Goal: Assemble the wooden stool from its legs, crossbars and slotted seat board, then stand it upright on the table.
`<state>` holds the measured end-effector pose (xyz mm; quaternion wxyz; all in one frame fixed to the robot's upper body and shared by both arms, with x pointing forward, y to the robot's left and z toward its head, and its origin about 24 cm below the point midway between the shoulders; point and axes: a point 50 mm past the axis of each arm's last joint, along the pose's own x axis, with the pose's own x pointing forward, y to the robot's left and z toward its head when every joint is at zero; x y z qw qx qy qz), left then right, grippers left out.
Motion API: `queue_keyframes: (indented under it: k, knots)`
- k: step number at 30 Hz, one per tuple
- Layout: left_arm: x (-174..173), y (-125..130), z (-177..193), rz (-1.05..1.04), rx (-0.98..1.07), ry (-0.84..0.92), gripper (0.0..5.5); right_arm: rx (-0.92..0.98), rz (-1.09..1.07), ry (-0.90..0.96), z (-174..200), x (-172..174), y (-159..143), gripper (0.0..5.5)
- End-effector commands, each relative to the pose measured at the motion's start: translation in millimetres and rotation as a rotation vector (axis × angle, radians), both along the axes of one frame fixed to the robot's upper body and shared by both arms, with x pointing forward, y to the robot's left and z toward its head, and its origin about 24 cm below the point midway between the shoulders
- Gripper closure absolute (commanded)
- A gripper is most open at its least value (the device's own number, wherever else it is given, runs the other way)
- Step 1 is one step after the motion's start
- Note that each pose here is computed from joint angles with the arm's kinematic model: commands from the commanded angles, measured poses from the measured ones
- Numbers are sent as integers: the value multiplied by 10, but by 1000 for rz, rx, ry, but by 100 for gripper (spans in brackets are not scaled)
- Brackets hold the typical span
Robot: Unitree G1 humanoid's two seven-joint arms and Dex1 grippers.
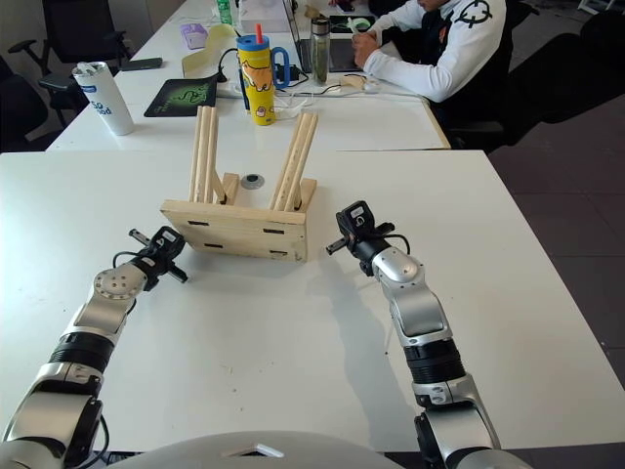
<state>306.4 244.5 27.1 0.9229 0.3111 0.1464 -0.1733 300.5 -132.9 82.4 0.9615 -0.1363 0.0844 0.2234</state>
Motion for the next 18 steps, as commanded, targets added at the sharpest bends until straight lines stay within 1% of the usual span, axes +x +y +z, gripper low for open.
queue_keyframes:
  k: [1,4,7,10,15,18]
  knots:
    - [-47,-243,-31,-119,-10,23,550,-39,-26,53,-110,13,-30,547]
    - [-111,-338,-33,-148,-25,22,550,-46,-30,68,-173,19,-56,547]
    - [-159,-374,-55,-120,-68,27,550,-25,-27,64,-224,37,-80,547]
    - [-181,-406,-122,-97,-112,55,550,-55,-36,59,-316,55,-153,547]
    - [-205,-420,-175,-44,-178,83,550,-149,-71,6,-385,251,-315,547]
    - [-192,-464,-168,-24,-251,90,550,-142,-64,-15,-378,375,-361,547]
